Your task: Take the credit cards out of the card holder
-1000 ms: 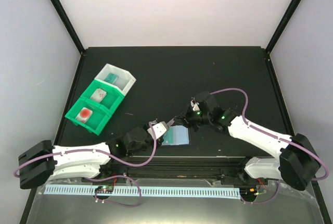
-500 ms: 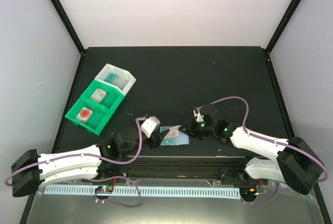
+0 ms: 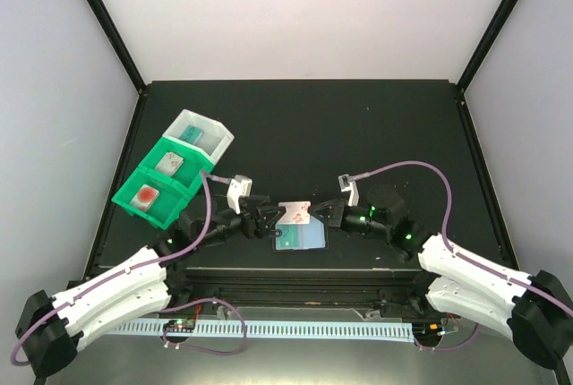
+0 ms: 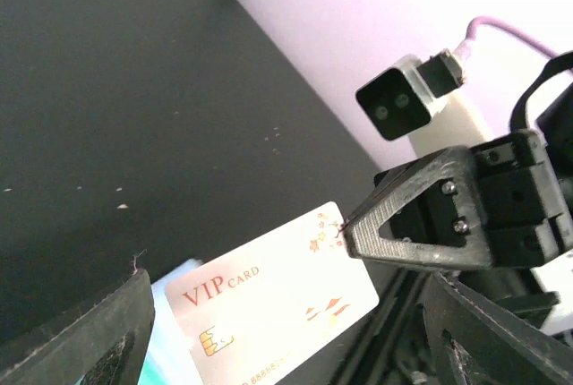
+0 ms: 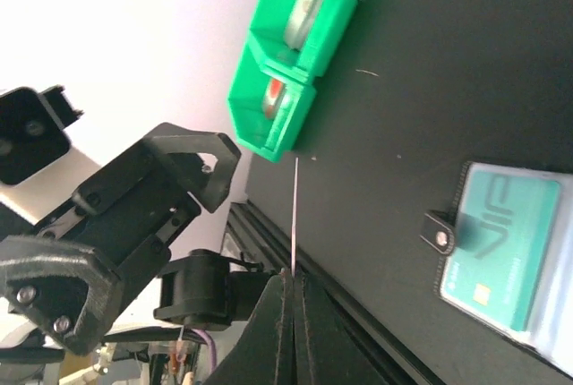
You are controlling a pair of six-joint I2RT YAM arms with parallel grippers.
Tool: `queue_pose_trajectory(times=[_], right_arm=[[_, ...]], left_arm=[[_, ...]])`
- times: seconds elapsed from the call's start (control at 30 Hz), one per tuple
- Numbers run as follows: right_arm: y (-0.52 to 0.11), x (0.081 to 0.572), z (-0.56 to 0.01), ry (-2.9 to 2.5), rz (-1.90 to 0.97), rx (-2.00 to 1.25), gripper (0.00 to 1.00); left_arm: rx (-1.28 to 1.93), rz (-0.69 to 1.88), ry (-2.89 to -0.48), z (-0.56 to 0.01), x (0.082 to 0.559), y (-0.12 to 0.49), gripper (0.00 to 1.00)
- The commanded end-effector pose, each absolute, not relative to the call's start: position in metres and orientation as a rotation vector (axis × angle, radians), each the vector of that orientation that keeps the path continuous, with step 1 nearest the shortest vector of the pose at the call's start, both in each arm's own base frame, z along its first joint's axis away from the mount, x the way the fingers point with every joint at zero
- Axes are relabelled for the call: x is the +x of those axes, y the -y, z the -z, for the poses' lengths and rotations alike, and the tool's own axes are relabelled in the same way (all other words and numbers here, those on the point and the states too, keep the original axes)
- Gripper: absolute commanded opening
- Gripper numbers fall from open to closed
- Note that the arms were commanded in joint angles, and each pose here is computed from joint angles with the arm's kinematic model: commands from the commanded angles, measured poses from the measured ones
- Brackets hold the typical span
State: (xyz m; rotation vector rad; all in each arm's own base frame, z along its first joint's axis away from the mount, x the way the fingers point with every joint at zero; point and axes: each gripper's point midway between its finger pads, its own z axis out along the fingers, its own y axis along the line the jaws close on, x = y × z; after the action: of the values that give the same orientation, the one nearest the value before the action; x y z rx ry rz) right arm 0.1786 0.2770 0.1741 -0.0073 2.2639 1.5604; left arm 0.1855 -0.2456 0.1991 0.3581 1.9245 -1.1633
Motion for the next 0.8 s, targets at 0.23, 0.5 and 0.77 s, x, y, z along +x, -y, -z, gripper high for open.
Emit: queue_pose_trajectory(times=[0.23, 0.5, 0.77], right_arm=[[-0.282, 0.158, -0.236, -1.983, -1.746, -0.237, 0.01], [-0.28, 0.156, -0.243, -1.959, -1.752, -0.249, 0.01], [-0.279, 0.159, -0.236, -1.978, -1.737, -0.217, 0.01]], left_arm=[[0.281, 1.453, -1.965, -0.232, 0.169, 0.249, 0.74], [0.236, 1.512, -1.959, -0.235, 0.168, 0.25, 0.67], [0.215, 1.526, -1.954, -0.238, 0.168, 0.249, 0.09]])
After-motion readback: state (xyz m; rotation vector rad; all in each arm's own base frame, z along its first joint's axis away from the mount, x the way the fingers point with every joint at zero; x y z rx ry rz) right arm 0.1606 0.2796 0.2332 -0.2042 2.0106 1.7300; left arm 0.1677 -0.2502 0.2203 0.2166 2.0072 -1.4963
